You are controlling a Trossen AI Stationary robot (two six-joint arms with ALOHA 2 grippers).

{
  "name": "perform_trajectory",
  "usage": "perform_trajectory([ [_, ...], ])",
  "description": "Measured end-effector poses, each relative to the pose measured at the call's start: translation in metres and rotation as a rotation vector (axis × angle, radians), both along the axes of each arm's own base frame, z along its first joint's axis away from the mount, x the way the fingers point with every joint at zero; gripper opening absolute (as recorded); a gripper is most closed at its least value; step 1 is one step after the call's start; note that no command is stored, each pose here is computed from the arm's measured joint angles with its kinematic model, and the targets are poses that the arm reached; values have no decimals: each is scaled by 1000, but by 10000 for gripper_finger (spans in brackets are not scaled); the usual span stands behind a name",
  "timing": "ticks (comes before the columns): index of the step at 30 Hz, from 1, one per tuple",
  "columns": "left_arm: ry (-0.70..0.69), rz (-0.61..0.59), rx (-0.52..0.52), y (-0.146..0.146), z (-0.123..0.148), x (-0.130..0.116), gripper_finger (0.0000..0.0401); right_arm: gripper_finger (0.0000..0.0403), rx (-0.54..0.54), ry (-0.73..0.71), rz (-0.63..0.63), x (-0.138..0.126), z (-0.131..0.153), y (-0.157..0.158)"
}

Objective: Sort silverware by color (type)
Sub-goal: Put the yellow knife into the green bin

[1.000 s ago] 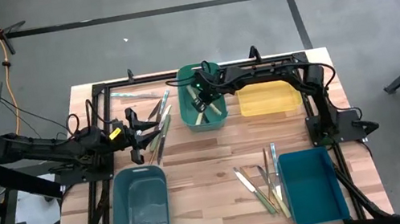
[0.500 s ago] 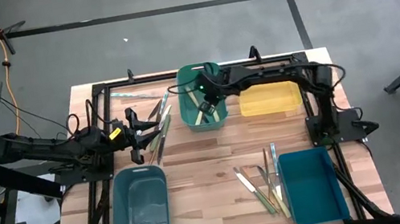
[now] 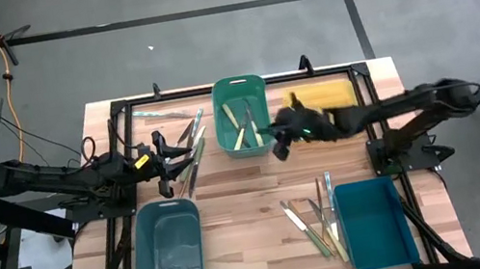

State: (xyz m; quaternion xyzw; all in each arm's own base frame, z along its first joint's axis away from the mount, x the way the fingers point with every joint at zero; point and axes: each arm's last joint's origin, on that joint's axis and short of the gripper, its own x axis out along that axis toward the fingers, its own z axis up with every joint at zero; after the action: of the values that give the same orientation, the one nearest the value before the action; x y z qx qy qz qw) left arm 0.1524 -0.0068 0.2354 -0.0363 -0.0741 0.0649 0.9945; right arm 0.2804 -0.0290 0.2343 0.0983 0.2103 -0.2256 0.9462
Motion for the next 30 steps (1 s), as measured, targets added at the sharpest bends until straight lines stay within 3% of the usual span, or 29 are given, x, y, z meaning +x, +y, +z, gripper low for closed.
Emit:
perform_trajectory([
  [4,-5,19,1,1,1,0,126,85,-69,-329,124,-11,2,14],
  [8,6,57,53,1,0,0,126,85,-177,-520,211,-15,10,21],
  [12,15,66,106,1,0,0,126,85,-260,-527,263,-15,12,26],
  [30,17,72,121,2,0,0,126,85,-249,-486,257,-15,8,27],
])
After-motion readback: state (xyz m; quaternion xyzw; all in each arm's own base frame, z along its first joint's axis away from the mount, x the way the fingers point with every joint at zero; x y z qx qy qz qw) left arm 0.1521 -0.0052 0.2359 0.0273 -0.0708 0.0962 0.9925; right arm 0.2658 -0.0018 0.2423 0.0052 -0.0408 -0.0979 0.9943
